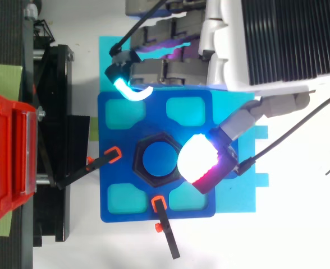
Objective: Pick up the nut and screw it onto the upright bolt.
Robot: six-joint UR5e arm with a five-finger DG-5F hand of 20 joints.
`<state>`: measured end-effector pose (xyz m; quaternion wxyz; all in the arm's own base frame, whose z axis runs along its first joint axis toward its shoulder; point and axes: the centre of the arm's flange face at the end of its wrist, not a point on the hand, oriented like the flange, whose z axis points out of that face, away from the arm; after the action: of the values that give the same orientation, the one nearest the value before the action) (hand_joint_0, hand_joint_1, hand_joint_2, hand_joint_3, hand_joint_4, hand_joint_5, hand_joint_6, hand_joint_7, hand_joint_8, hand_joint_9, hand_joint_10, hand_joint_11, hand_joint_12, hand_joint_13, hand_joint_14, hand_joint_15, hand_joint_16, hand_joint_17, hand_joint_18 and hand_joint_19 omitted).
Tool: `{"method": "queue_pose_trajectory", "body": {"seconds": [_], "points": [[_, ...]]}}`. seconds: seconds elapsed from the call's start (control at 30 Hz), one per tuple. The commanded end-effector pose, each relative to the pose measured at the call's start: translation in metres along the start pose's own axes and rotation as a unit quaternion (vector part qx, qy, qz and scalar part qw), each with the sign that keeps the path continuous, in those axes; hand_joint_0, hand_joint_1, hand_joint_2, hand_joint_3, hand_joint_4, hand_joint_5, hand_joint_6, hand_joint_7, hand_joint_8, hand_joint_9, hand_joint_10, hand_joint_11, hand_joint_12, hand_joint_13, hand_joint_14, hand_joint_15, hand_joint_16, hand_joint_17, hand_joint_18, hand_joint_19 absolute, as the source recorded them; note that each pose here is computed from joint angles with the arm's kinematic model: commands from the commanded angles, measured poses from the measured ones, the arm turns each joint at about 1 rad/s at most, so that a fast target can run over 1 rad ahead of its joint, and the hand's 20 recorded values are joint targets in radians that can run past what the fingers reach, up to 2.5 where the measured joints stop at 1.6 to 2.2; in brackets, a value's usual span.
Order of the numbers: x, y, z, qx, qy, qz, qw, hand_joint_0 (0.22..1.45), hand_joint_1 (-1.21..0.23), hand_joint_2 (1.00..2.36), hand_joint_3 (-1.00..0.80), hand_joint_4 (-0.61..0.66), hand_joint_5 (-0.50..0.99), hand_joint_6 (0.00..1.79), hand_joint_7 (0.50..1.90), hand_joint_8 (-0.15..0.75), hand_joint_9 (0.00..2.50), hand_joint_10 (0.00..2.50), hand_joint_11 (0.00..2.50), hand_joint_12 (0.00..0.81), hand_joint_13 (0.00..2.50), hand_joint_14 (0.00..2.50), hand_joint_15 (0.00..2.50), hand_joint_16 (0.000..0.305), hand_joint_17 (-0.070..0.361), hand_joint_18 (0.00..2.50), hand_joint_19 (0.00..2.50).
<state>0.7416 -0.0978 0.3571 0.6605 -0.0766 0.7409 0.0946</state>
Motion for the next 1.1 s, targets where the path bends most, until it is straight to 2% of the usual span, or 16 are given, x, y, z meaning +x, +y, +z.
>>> {"method": "queue_pose_trajectory", "body": {"seconds": [0.0,0.03,0.13,0.2,0.37,0.57,0.7,1.07], "points": [[-0.001,0.003,0.003,-0.001,-0.009,-0.002,1.0000,0.45,-0.18,1.00,-0.50,0.17,-0.11,0.50,0.64,0.230,0.68,0.00,0.00,0.305,0.31,0.00,0.00,0.036,0.082,0.00,0.00],[-0.002,0.005,0.005,-0.002,-0.013,-0.003,0.9999,0.45,-0.16,1.00,-0.50,0.17,-0.11,0.50,0.64,0.229,0.66,0.00,0.00,0.312,0.27,0.00,0.00,0.037,0.083,0.00,0.00],[0.001,0.009,0.007,-0.005,-0.015,-0.004,0.9999,0.44,-0.13,1.00,-0.50,0.14,-0.10,0.50,0.65,0.208,0.46,0.00,0.00,0.336,0.12,0.00,0.00,0.042,0.095,0.00,0.00],[0.014,0.017,0.010,-0.003,-0.010,-0.002,0.9999,0.44,-0.11,1.00,-0.50,0.12,-0.09,0.50,0.66,0.194,0.36,0.00,0.00,0.343,0.05,0.00,0.00,0.044,0.099,0.00,0.00],[0.027,0.029,0.014,0.006,-0.001,0.008,0.9999,0.44,-0.08,1.00,-0.50,0.11,-0.07,0.50,0.72,0.181,0.26,0.00,0.00,0.346,0.00,0.00,0.00,0.045,0.102,0.00,0.00],[0.029,0.040,0.016,0.002,0.007,0.023,0.9997,0.44,-0.11,1.00,-0.50,0.13,-0.03,0.50,0.86,0.184,0.31,0.00,0.00,0.341,0.04,0.00,0.00,0.045,0.102,0.00,0.00],[0.029,0.042,0.016,0.003,0.010,0.030,0.9995,0.45,-0.11,1.00,-0.50,0.12,-0.01,0.50,1.03,0.193,0.37,0.00,0.00,0.338,0.08,0.00,0.00,0.044,0.098,0.00,0.00],[0.029,0.043,0.016,0.002,0.010,0.037,0.9993,0.47,-0.15,1.00,-0.50,0.07,0.04,0.50,1.24,0.217,0.59,0.00,0.00,0.316,0.29,0.00,0.00,0.037,0.083,0.00,0.00]]}}
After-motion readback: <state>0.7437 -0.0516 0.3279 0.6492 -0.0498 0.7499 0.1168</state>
